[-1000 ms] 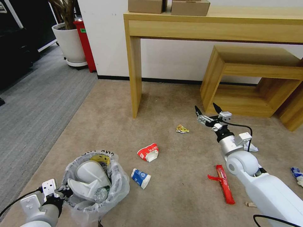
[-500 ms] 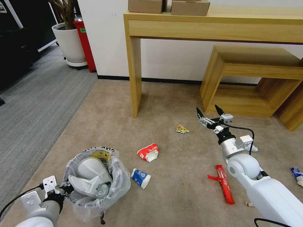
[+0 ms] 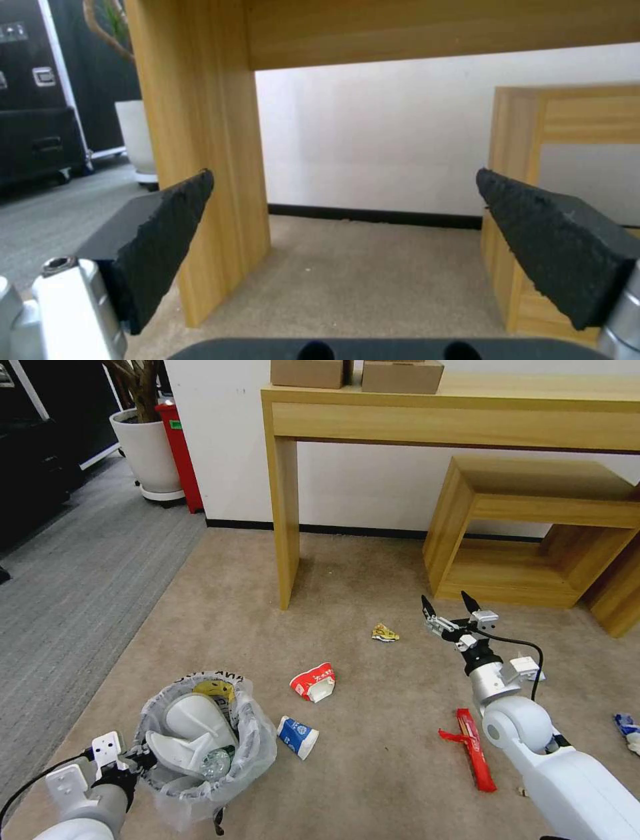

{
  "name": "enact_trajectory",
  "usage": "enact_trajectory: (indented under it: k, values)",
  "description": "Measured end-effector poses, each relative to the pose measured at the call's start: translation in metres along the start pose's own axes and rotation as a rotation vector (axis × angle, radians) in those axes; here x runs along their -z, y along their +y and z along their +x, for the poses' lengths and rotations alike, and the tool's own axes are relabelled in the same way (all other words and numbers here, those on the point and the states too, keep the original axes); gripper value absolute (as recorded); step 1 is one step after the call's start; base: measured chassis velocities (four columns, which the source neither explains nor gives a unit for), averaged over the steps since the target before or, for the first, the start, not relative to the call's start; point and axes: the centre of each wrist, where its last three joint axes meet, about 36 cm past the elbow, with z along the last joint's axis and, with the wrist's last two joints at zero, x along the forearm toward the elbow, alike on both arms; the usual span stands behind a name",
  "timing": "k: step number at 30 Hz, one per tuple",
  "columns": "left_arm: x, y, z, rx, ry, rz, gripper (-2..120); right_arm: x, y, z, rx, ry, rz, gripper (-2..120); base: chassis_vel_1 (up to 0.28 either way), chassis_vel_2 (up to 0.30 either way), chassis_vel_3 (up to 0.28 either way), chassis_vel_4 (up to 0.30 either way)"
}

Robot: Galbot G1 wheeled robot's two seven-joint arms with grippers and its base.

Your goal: Pick up the trash bin and place the garbage on the floor into it.

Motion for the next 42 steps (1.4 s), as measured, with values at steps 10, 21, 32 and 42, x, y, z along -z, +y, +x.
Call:
enact_trajectory:
  k: [10, 21, 32, 42]
  values:
    - [-0.0021, -0.0013, 0.0000, 0.000, 0.004, 0.001, 1, -0.0020, -0.0009, 0.0049, -0.011, -0.004, -0.002, 100, 0.000, 0.000, 0.000, 0.000]
    - [-0.0042, -0.0011, 0.0006, 0.001, 0.007, 0.003, 1, -0.0049, 0.0012, 0.0069, 0.013, 0.001, -0.003, 100, 0.000, 0.000, 0.000, 0.000]
    - [-0.0042, -0.0021, 0.0034, 0.000, 0.004, 0.000, 1, -0.0054, 0.0029, 0.0075, 0.022, 0.003, 0.002, 100, 0.000, 0.000, 0.000, 0.000]
    - [-0.0061, -0.0026, 0.0043, 0.003, 0.004, -0.001, 1, -0.0056, 0.0072, 0.0052, 0.033, 0.002, -0.001, 100, -0.008, 0.013, 0.009, -0.008]
